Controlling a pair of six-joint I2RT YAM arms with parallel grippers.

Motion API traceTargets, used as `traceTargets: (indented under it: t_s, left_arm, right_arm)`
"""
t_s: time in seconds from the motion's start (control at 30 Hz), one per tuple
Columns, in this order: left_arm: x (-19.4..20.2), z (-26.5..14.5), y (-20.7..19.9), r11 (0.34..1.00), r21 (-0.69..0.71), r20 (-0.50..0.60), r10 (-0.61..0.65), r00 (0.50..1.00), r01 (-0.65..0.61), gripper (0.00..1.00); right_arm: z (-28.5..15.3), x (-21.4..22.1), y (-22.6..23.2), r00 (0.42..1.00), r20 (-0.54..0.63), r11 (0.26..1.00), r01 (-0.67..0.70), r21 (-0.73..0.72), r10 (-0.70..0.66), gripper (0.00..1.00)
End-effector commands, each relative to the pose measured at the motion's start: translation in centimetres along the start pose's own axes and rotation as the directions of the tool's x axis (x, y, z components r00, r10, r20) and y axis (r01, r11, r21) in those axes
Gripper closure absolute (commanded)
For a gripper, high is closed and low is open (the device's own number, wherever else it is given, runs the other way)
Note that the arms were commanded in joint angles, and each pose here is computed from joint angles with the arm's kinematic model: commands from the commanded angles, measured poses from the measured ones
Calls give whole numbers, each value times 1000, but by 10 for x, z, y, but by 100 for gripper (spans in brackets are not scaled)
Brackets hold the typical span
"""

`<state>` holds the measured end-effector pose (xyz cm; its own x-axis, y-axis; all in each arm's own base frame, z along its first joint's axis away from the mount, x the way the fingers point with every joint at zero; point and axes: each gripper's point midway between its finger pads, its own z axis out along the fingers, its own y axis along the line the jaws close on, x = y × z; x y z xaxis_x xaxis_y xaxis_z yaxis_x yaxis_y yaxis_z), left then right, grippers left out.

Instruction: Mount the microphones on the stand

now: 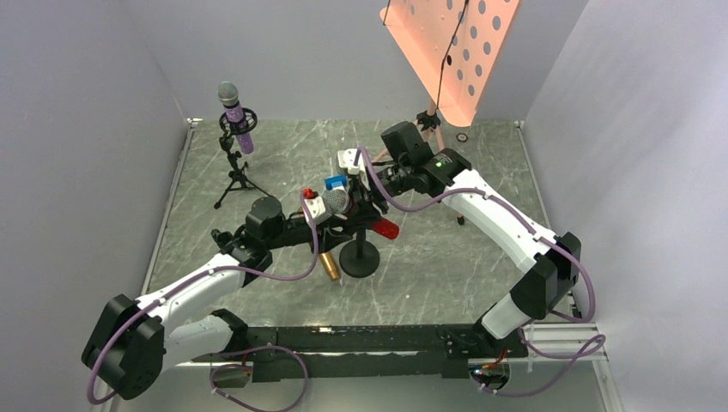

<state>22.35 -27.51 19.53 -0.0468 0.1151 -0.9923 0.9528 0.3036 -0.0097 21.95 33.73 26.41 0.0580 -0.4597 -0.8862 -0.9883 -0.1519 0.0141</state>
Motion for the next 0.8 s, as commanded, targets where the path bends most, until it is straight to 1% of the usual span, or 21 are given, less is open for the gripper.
traceTargets:
  t_s: [0.0, 0.03, 0.07, 0.1, 0.13, 0.17, 0.27, 0.37, 0.4, 0.47, 0.57, 0.7, 0.77]
  left_arm:
    - [-42, 3, -10, 996, 49, 124, 66, 990, -73, 87]
    - [-42, 2, -9, 997, 40, 123, 60, 991, -66, 78]
    - [-42, 2, -9, 997, 37, 121, 56, 991, -61, 64]
    - [-42, 2, -9, 998, 35, 118, 48, 992, -53, 53]
    - [-42, 2, -8, 998, 36, 113, 42, 993, -46, 46]
    - [-41, 1, -8, 999, 37, 109, 36, 993, -40, 40]
    - [-41, 1, -8, 999, 35, 103, 23, 994, -27, 32]
    - [-41, -1, -7, 999, 21, 109, 28, 994, -30, 24]
    - [-42, -2, -8, 1000, 21, 111, -1, 994, -1, 21]
    - [-43, -4, -8, 1000, 14, 117, -2, 993, 0, 16]
    - [-43, -7, -8, 1000, 3, 119, -3, 993, 2, 14]
    - [-40, -10, -8, 1000, -13, 114, -14, 993, 16, 13]
    - [-39, -13, -7, 999, -28, 119, -19, 993, 23, 10]
  right_arm:
    - [21, 39, 27, 987, -98, 985, -134, -105, 124, 92]
    - [21, 37, 27, 988, -94, 985, -131, -110, 121, 91]
    - [21, 37, 28, 988, -93, 985, -132, -115, 122, 91]
    - [21, 36, 27, 988, -90, 984, -133, -117, 123, 90]
    - [21, 35, 27, 989, -88, 984, -132, -118, 122, 90]
    - [21, 34, 27, 989, -88, 984, -131, -120, 121, 89]
    - [21, 32, 27, 989, -85, 984, -131, -122, 122, 88]
    - [19, 28, 27, 989, -79, 984, -131, -120, 122, 83]
    - [18, 27, 27, 990, -77, 984, -130, -119, 121, 82]
    - [17, 25, 27, 990, -71, 985, -128, -116, 120, 80]
    - [13, 22, 27, 990, -60, 985, -131, -113, 125, 78]
    - [8, 18, 26, 991, -44, 986, -129, -107, 125, 68]
    - [5, 15, 27, 992, -34, 987, -123, -106, 120, 63]
